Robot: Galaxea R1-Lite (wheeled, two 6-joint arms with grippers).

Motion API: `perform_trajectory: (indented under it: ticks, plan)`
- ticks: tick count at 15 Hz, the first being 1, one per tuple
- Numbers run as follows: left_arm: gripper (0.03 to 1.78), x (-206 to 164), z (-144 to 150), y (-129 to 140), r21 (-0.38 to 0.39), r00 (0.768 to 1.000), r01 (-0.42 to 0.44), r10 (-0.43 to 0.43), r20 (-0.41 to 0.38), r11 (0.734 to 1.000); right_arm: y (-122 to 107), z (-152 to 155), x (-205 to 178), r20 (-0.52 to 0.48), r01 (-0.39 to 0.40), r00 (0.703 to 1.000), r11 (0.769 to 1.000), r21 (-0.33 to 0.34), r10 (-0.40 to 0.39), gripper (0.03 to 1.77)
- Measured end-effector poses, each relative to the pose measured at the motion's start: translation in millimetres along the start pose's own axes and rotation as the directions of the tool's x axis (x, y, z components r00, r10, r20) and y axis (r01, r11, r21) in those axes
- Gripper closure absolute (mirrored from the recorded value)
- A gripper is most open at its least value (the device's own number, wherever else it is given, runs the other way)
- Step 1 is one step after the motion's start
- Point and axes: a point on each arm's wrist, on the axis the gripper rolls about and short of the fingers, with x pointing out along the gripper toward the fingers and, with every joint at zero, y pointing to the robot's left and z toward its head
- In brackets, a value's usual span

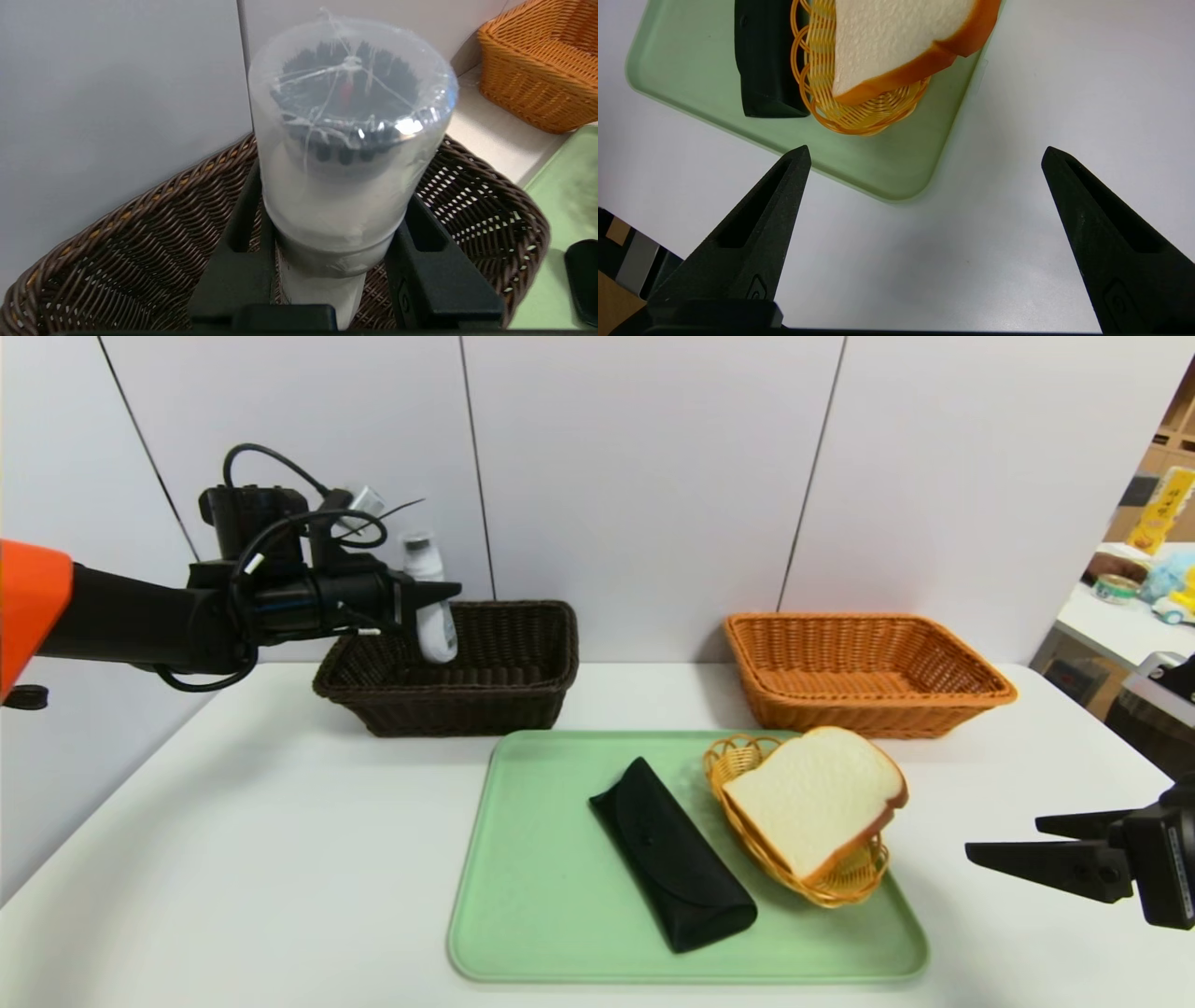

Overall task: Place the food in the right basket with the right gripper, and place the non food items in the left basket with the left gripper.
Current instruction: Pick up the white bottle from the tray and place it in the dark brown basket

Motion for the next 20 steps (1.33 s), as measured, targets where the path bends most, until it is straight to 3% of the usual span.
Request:
perform_trajectory:
  ticks: [9,20]
  plan:
    - [1.16,28.6,-40.2,27.9,-0.038,0.999,-0.020,0.018,-0.050,0.999,-0.6,-0.4,0.2,-0.002,0.007,1.000,1.000,0.000,-0.007,0.09]
    - [1.16,36.7,-52.4,32.9,-0.049,0.998,-0.015,0.011,-0.065,0.999,-0.9,0.0,0.5,-0.002,0.007,1.000,1.000,0.000,-0.007,0.09]
